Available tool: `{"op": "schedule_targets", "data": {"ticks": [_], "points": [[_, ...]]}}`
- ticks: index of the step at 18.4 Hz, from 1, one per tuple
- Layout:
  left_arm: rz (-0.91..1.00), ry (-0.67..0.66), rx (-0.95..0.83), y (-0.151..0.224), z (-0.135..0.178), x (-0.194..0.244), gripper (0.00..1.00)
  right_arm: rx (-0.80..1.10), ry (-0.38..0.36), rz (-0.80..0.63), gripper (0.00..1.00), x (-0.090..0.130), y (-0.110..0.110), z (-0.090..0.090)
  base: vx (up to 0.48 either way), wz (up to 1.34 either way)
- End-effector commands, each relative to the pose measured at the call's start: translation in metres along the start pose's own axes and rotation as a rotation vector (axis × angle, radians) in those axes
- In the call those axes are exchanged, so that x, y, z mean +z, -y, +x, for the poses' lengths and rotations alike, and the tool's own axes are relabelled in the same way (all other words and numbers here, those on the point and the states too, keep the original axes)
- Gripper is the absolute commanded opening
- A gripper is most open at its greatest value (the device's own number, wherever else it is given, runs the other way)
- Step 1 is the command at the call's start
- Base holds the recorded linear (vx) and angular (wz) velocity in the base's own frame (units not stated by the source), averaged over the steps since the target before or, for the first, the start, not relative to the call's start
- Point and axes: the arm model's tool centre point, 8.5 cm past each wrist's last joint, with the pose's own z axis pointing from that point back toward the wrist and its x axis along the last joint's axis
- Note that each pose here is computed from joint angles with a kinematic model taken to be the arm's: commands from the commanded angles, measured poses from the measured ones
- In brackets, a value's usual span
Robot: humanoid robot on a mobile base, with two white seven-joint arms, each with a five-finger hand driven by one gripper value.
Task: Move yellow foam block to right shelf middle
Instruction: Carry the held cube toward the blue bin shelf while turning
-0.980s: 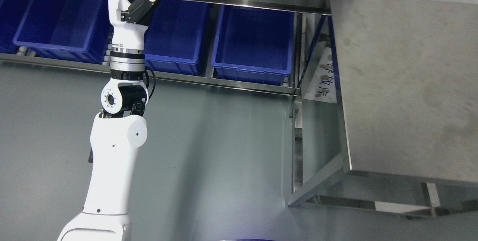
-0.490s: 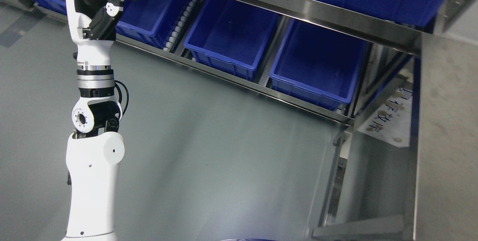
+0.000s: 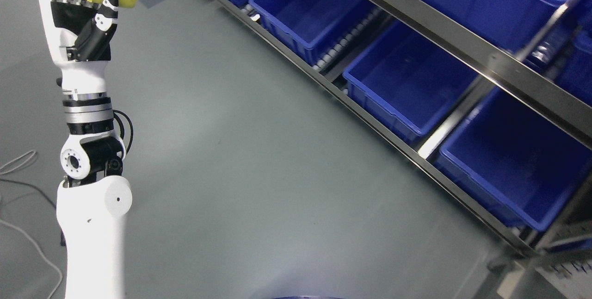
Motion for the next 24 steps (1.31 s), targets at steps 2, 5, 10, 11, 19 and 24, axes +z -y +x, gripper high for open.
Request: {"op": "schedule_targets", "data": {"ticks": [2,5,10,11,19,24], "points": [[0.014,0.044,-0.068,-0.021,0.03,0.009,0.24,-0.008,-0.013,-0.018,1.0,0.0,0.011,-0.011,0.278,0.8],[0.005,0.049,-0.085,-0.024,0.036,0.009,0.24,-0.008,-0.013,-0.018,1.0,0.0,0.011,-0.011,0.295,0.73],[-0.005,0.059,-0.088,-0.023,0.04,0.007,0.24,-0.008,-0.011,-0.018,1.0,0.0,0.011,-0.01,0.322,0.44],[-0.004,0.058,-0.089,-0.024,0.04,0.006,0.24,-0.008,-0.011,-0.018,1.0,0.0,0.011,-0.01,0.323,0.29],[-0.01,0.055,-0.098,-0.025,0.041,0.006,0.24,-0.008,-0.011,-0.018,1.0,0.0,0.011,-0.01,0.398,0.0],[-0.012,0.058,-0.098,-0.025,0.042,0.004,0.24,-0.008,-0.013,-0.018,1.0,0.0,0.011,-0.011,0.353,-0.68]]}}
